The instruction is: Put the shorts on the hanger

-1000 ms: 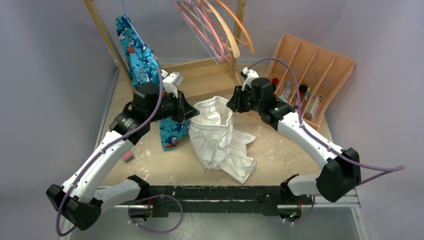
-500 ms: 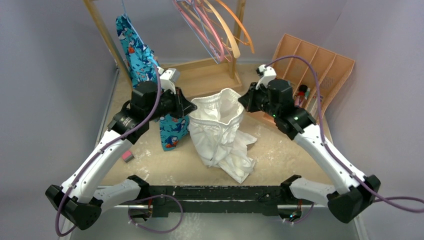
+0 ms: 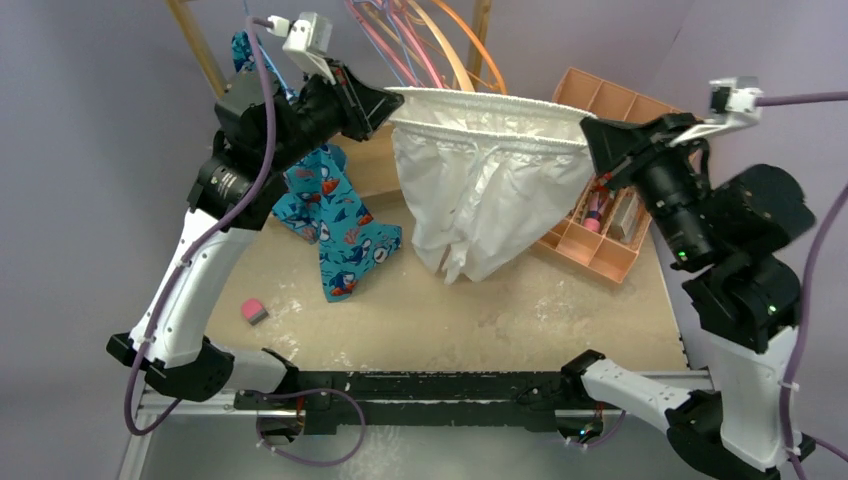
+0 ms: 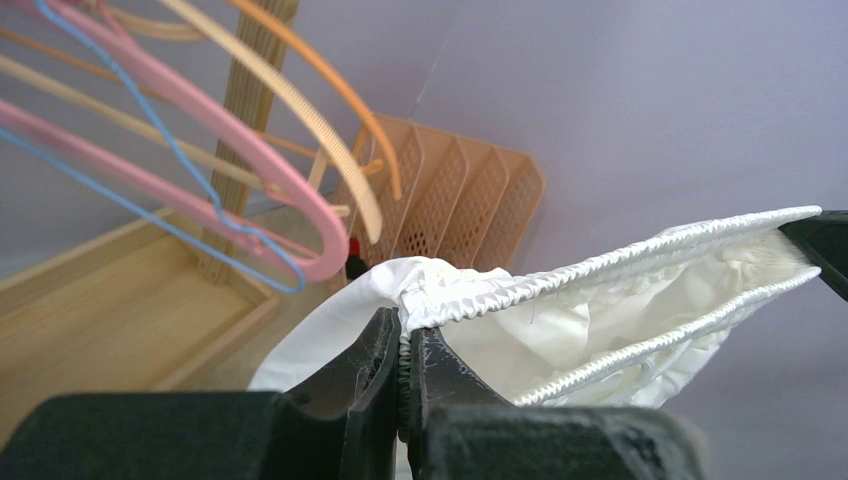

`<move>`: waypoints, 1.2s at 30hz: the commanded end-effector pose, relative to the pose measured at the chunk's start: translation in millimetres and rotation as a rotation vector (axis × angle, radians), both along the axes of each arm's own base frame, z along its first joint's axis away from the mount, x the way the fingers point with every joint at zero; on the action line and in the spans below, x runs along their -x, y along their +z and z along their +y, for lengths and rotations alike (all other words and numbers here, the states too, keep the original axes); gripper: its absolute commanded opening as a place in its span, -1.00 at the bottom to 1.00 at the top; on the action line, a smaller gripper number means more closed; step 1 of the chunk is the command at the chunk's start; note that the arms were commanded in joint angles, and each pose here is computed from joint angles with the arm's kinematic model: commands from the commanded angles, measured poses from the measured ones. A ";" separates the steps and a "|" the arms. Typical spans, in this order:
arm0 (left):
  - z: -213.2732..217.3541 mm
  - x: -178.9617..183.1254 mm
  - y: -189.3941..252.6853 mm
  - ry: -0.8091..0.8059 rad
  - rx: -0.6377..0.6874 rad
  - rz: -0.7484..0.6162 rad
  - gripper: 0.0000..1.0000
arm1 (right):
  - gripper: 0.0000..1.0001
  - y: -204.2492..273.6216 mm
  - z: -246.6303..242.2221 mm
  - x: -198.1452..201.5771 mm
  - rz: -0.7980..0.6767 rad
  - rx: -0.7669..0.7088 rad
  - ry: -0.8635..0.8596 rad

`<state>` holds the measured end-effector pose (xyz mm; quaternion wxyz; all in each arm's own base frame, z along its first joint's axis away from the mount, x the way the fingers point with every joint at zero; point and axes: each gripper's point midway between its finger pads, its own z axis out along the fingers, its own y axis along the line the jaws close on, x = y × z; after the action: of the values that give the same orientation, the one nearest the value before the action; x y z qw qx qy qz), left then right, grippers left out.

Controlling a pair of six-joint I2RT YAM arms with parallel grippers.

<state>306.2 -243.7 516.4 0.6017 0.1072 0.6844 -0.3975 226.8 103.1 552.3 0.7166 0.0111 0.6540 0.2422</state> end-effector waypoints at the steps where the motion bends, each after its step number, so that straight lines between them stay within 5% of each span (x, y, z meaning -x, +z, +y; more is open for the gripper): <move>1: 13.7 16.3 63.9 0.010 0.113 -0.131 -1.00 | -1.00 22.6 -24.0 19.9 -0.058 -0.019 -0.058; 7: 12.7 19.2 22.7 0.001 0.090 -0.051 -1.00 | -1.00 -25.2 -14.2 19.6 0.047 -0.015 -0.015; 15: 12.7 20.3 -112.0 0.019 -0.006 0.223 -1.00 | -1.00 -144.4 6.0 10.8 0.341 0.020 0.027; 21: 19.6 20.1 -184.2 0.066 -0.072 0.348 -0.98 | -1.00 -190.9 25.8 3.8 0.415 -0.005 0.086; 24: 21.6 14.7 -209.8 0.095 -0.107 0.396 -0.82 | -1.00 -210.4 35.8 -4.8 0.439 -0.015 0.104; 28: 23.1 7.2 -222.0 0.121 -0.152 0.425 -0.36 | -1.00 -218.7 43.7 -11.8 0.452 -0.023 0.119; 36: 17.6 -12.8 -167.2 0.142 -0.116 0.335 0.08 | -1.00 -219.6 44.0 -8.9 0.448 -0.025 0.129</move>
<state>301.6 -225.6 285.5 0.4300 0.0284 0.8478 -0.3091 233.9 144.1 310.2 0.5089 0.0278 0.8201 0.2600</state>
